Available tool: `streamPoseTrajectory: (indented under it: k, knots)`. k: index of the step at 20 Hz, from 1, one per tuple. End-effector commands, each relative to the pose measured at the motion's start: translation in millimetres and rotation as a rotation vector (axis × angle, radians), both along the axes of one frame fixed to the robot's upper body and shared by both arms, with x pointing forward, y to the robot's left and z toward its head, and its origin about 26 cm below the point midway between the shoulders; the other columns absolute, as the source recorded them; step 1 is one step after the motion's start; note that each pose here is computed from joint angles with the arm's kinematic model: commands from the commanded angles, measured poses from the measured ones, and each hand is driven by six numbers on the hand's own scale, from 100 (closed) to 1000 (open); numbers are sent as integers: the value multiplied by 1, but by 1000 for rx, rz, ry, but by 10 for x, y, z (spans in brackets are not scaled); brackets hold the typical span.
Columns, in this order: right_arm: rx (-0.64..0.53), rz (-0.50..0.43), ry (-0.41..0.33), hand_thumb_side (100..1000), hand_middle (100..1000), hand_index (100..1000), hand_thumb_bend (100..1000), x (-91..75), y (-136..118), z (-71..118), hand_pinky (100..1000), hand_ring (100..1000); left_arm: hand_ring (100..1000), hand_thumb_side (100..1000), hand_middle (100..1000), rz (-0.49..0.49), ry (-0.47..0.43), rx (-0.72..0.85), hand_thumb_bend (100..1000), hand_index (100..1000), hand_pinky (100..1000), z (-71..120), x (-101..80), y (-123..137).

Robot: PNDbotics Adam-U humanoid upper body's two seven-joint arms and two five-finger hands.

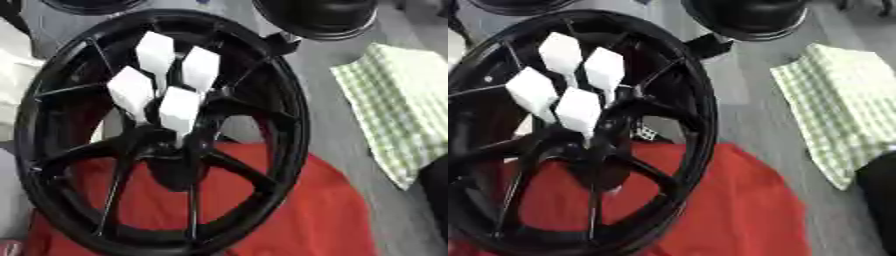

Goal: Pull the pin out of the wheel hub.

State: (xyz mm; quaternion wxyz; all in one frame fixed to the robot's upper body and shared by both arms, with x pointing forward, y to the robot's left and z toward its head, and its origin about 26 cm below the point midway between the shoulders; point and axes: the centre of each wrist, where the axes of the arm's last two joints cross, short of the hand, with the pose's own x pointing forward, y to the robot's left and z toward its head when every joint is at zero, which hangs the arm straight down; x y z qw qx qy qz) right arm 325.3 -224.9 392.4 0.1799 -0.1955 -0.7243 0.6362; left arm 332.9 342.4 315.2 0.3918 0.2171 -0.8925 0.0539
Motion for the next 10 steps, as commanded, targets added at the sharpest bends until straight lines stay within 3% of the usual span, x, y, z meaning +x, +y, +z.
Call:
streamPoseTrajectory:
  k: [1,6,10]
  knots:
    - [-134,7,-45,369,772,815,100,-40,92,39,900,844,785,927,787,17,-45,51,317,812,737,169,-86,35]
    - [-251,29,-72,354,775,818,100,-3,223,76,901,844,784,928,787,22,-53,58,314,812,737,189,-109,45]
    - [-318,51,-54,360,781,825,100,49,336,118,902,848,784,928,787,20,-58,59,313,812,738,198,-116,41]
